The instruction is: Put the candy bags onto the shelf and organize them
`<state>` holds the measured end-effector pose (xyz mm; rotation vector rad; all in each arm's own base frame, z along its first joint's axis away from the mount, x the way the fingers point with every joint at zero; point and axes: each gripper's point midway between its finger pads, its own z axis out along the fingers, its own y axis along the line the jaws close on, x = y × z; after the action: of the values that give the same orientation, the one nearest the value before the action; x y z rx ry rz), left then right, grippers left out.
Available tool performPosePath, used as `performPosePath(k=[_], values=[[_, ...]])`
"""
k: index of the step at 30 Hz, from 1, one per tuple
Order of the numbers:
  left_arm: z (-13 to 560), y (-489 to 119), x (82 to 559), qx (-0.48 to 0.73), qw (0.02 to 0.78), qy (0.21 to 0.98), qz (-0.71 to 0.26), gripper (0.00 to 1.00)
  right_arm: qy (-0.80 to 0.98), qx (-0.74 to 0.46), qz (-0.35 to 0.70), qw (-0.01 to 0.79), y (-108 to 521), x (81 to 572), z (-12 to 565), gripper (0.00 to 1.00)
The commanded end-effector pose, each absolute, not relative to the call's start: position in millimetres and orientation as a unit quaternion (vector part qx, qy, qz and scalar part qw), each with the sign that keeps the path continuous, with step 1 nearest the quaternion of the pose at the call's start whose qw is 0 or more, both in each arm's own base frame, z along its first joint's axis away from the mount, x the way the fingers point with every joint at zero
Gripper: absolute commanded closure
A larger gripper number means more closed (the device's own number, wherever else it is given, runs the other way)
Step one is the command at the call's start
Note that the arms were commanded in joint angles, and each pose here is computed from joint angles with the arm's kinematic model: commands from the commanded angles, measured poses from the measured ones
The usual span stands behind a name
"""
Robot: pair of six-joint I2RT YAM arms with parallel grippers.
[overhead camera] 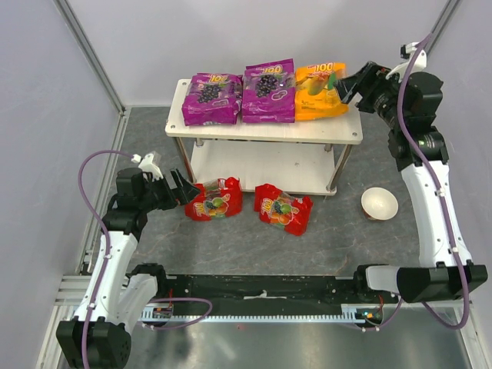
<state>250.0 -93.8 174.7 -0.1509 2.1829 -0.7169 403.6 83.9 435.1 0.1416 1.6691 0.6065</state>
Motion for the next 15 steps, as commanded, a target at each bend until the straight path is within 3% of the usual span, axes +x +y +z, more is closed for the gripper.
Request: performPosePath(k=[1,3,7,15], values=[[181.6,-97.3,252.3,-0.05,0.418,0.858,-0.294,0.01,0.675,0.052,0.206,0.706,59.9,366.9,492.4,0.08],[181.9,-97.3,252.2,-0.05,0.419,0.858,-0.294,0.01,0.658,0.063,0.18,0.729,47.7,345.1,505.5,0.02],[182.6,-97.5,252.2,-0.049,0.42,0.857,-0.295,0.01,0.648,0.044,0.163,0.742,44.4,312.4,502.8,0.02],[183.2,-98.2,251.8,-0.048,0.419,0.857,-0.297,0.0,0.667,-0.082,0.242,0.7,91.0,254.0,463.6,0.02]])
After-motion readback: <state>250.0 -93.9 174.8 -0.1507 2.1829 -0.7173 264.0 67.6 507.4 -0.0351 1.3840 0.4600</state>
